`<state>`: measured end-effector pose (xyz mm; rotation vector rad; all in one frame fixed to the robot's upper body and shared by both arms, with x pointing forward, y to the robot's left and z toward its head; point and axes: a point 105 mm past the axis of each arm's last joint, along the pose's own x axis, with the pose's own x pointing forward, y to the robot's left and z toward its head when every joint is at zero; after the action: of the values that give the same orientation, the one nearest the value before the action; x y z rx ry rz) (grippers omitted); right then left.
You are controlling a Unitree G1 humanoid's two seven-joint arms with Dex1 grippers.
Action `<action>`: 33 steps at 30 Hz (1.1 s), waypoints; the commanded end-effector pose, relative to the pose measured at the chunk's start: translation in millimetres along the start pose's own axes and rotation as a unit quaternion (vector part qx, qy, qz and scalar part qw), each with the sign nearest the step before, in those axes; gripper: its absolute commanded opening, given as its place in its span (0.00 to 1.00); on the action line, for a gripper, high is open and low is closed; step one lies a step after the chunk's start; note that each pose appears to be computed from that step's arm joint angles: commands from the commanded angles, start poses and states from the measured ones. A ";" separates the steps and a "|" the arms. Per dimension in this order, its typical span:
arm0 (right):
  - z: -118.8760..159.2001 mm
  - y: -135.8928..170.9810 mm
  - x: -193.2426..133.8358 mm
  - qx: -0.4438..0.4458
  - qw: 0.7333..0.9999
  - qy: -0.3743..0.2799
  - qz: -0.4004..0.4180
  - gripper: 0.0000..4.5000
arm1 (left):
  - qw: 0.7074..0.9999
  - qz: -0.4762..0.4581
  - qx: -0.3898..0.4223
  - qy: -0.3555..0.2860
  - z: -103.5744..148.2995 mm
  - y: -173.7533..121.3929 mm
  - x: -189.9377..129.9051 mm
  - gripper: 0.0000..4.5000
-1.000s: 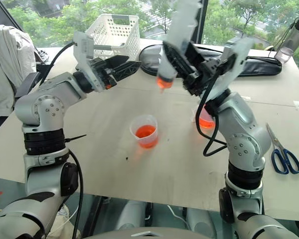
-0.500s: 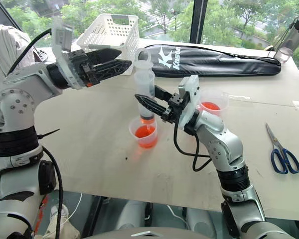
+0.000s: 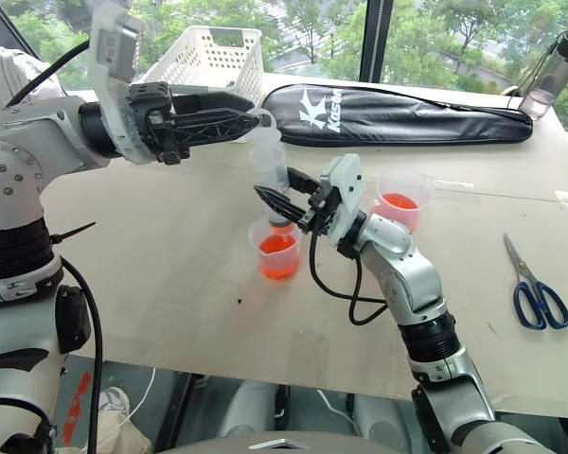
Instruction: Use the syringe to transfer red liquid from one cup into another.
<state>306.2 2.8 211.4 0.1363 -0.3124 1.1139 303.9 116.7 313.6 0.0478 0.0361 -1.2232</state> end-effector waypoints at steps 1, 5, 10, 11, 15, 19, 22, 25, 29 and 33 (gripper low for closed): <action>13.6 5.0 2.2 -0.019 0.999 -0.027 0.008 0.33 | 1.000 0.004 0.025 0.011 0.8 -0.8 -1.2 0.05; 14.2 6.9 3.2 -0.026 0.999 -0.026 0.015 0.33 | 0.999 0.004 0.034 0.026 -7.7 0.1 2.6 0.00; 13.9 7.8 3.3 -0.027 0.999 -0.023 0.021 0.33 | 0.999 0.001 0.037 0.017 -4.5 0.6 0.6 0.00; 13.7 8.1 3.1 -0.026 0.999 -0.022 0.022 0.33 | 0.999 -0.001 0.038 0.016 -3.0 0.5 -0.4 0.00; 16.4 9.7 2.3 -0.024 0.999 -0.025 0.032 0.33 | 0.999 -0.013 0.039 0.020 -1.3 -2.0 -2.1 0.00; 24.1 13.0 3.0 -0.012 0.998 -0.040 0.043 0.33 | 0.999 -0.021 0.026 0.032 -11.4 -4.6 -1.6 0.00; 27.8 14.8 3.6 -0.011 0.998 -0.045 0.048 0.33 | 0.999 -0.024 0.019 0.045 -20.9 -6.5 -1.6 0.00; 30.2 15.1 3.8 -0.013 0.998 -0.047 0.049 0.33 | 0.998 -0.029 0.009 0.052 -26.4 -9.5 -1.4 0.00; 34.0 14.0 4.3 -0.018 0.997 -0.052 0.046 0.33 | 0.998 -0.032 0.003 0.060 -31.7 -12.4 -1.9 0.00; 37.7 13.4 5.7 -0.022 0.997 -0.057 0.045 0.33 | 0.997 -0.035 -0.004 0.062 -34.4 -15.1 -1.9 0.00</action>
<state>302.0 6.5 204.4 0.1492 -0.2606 1.1729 297.0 121.1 288.3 0.1115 0.0994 -1.2463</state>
